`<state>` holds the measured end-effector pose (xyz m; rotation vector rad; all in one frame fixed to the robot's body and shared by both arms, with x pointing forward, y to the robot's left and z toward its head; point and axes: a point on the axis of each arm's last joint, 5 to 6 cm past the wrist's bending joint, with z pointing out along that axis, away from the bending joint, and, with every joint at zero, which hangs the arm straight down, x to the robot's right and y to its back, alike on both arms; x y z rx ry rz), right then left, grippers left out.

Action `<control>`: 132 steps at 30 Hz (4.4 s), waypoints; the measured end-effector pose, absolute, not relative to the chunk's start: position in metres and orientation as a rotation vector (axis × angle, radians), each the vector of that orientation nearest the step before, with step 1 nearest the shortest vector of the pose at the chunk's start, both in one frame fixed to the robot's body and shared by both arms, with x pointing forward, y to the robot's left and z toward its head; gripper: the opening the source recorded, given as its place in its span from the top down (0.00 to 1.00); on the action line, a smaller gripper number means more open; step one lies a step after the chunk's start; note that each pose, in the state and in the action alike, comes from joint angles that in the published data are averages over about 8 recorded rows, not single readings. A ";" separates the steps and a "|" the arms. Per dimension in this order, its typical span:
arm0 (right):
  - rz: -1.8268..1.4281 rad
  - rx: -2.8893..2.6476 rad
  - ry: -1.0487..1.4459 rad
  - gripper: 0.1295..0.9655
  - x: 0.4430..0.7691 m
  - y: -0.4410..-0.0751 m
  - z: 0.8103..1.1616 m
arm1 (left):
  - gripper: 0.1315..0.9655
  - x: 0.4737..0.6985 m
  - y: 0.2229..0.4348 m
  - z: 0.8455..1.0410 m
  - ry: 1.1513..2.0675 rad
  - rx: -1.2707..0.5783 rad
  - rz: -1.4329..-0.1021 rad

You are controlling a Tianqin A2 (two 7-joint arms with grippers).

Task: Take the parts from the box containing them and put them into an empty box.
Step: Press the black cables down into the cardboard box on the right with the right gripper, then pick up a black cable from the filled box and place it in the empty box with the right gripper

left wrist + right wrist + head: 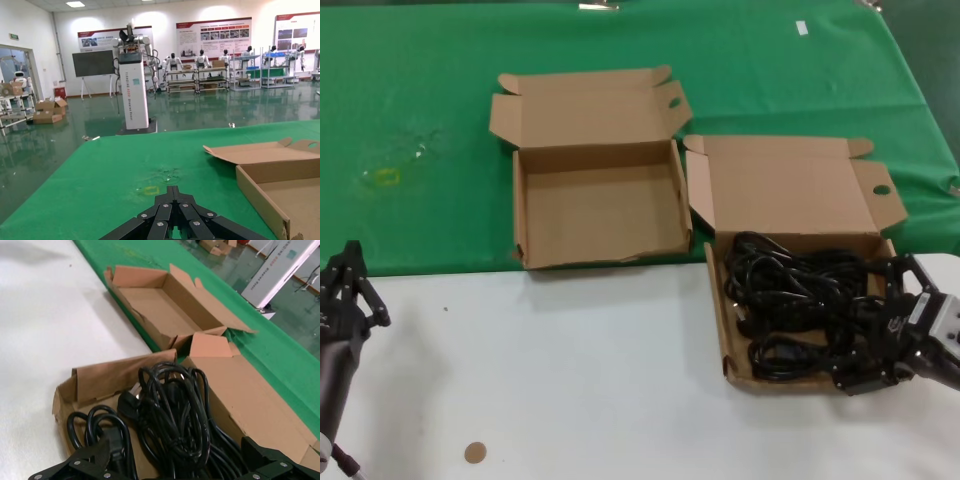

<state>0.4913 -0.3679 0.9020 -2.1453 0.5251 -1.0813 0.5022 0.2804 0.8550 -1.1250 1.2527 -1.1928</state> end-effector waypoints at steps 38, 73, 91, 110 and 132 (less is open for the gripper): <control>-1.122 -2.220 0.461 0.71 0.520 -0.364 0.895 | 0.99 0.502 0.280 0.855 1.253 -1.125 -1.193; -1.237 -2.151 0.335 0.87 0.549 -0.338 0.953 | 0.99 0.502 0.280 0.855 1.253 -1.125 -1.193; -1.219 -2.106 0.184 0.87 0.633 -0.234 0.982 | 0.99 0.502 0.280 0.855 1.253 -1.125 -1.193; -1.178 -2.078 0.231 0.87 0.695 -0.167 0.975 | 0.99 0.502 0.280 0.855 1.253 -1.125 -1.193; -1.195 -2.131 0.219 0.82 0.715 -0.166 0.956 | 0.99 0.502 0.280 0.855 1.253 -1.125 -1.193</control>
